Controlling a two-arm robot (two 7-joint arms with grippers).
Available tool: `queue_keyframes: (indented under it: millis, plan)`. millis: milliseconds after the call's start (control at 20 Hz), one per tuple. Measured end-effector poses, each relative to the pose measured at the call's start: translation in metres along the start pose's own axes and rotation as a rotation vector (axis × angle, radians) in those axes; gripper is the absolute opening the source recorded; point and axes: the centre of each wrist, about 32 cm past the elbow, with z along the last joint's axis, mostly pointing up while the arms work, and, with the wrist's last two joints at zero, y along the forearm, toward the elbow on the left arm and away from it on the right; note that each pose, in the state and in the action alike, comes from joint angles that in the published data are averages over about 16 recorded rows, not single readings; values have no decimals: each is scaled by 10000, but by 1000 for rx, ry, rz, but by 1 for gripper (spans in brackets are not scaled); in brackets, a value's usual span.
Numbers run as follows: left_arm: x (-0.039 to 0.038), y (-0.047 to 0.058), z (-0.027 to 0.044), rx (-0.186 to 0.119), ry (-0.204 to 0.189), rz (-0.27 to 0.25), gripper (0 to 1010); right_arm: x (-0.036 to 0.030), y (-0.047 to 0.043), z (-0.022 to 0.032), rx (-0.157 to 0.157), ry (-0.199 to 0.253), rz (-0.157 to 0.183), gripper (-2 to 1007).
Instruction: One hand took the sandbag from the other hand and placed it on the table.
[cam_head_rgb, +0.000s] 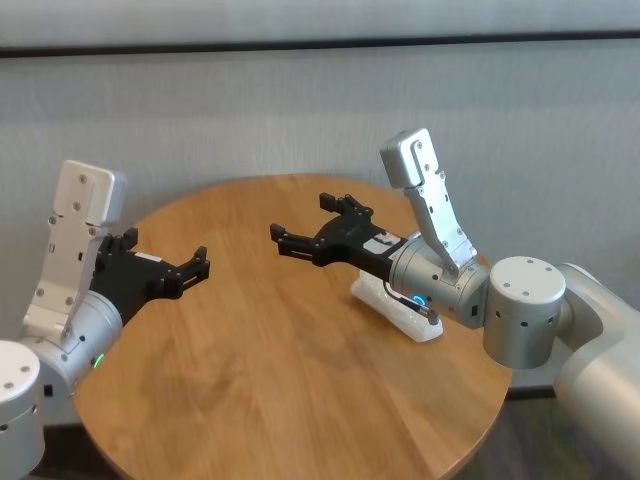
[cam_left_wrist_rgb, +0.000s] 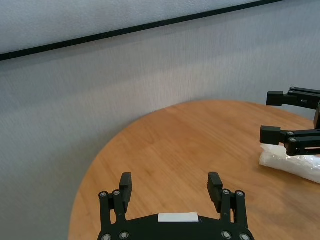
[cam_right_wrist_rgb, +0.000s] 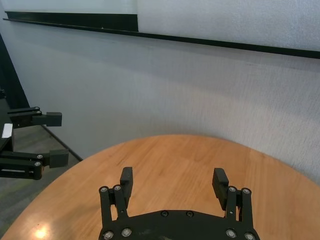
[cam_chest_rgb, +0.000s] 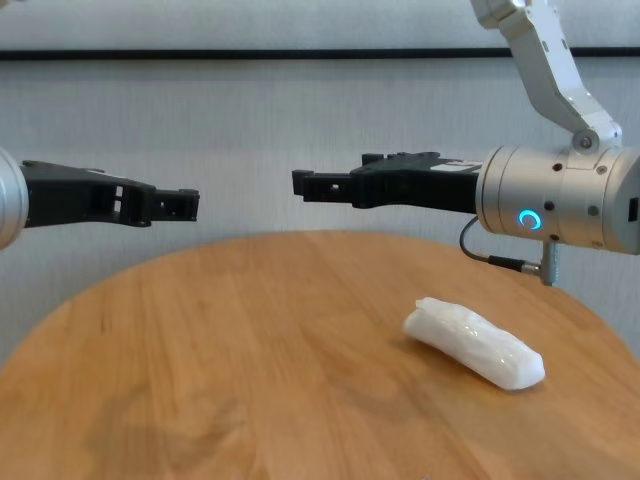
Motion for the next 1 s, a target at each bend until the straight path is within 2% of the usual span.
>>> queue_keyframes:
  millis: [1000]
  plan:
    - [-2, 1, -7, 0, 5, -2, 1000, 7, -9, -1, -1, 1, -2, 1001]
